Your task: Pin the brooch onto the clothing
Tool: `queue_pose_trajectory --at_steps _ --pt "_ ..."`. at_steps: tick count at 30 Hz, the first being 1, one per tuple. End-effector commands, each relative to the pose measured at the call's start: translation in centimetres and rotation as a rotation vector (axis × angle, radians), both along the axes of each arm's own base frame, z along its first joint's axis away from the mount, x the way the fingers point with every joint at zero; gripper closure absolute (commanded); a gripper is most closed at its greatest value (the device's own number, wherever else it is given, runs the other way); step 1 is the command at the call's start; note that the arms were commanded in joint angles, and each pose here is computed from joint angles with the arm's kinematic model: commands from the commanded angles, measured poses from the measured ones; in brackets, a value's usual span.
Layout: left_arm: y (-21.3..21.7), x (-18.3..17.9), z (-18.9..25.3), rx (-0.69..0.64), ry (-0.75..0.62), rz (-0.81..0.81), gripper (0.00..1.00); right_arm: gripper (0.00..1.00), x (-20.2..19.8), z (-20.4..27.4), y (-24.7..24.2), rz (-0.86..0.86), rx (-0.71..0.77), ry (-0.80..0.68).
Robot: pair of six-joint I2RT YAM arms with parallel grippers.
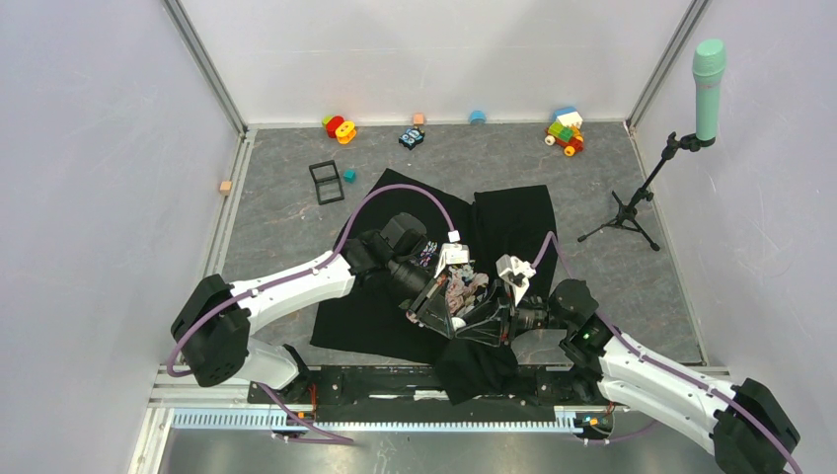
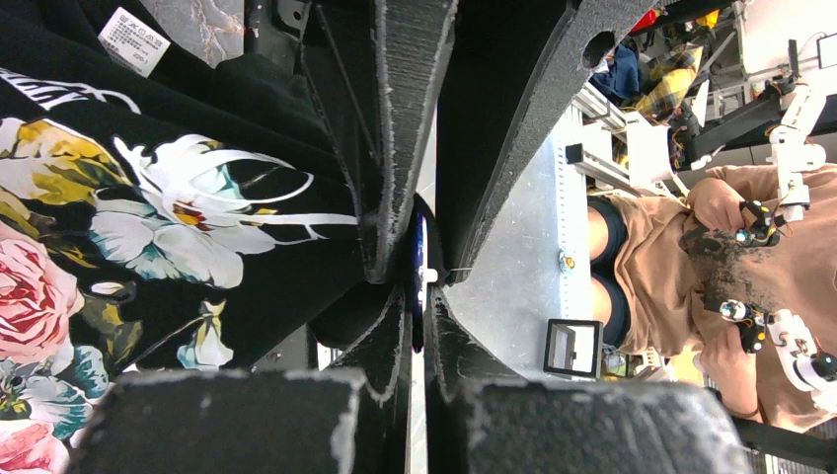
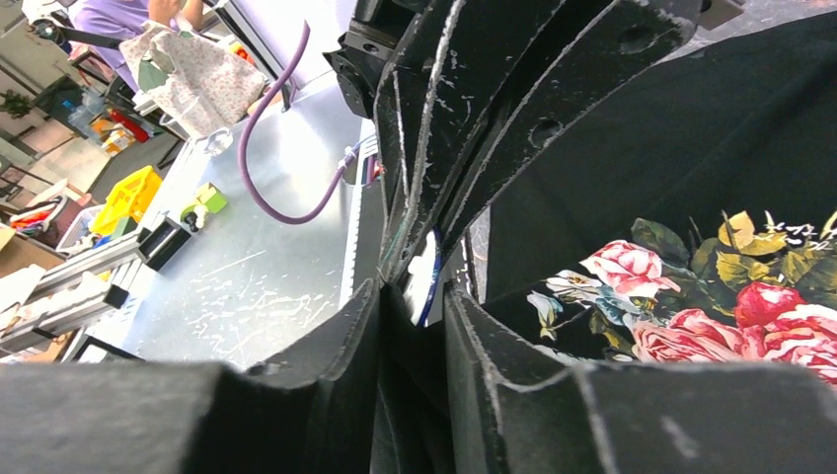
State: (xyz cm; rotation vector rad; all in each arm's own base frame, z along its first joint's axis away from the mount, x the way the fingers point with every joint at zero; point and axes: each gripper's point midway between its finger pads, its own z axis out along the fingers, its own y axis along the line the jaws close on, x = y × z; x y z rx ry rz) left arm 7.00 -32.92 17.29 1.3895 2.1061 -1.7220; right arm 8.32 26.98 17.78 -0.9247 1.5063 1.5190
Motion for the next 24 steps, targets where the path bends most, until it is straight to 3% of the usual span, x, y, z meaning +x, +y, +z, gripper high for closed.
queue_pose_trajectory --at_steps 1,12,24 --pt "-0.3 -0.2 2.7 -0.094 -0.031 -0.045 0.98 0.69 0.2 0.3 0.1 -0.012 0.021 -0.024" --pt "0.3 -1.6 3.5 -0.147 -0.042 -0.106 0.98 0.86 -1.0 1.0 0.1 0.056 0.058 -0.013" --pt "0.3 -2.1 3.4 -0.141 -0.044 -0.117 0.98 0.97 0.5 -0.4 1.1 0.02 -0.045 0.073"
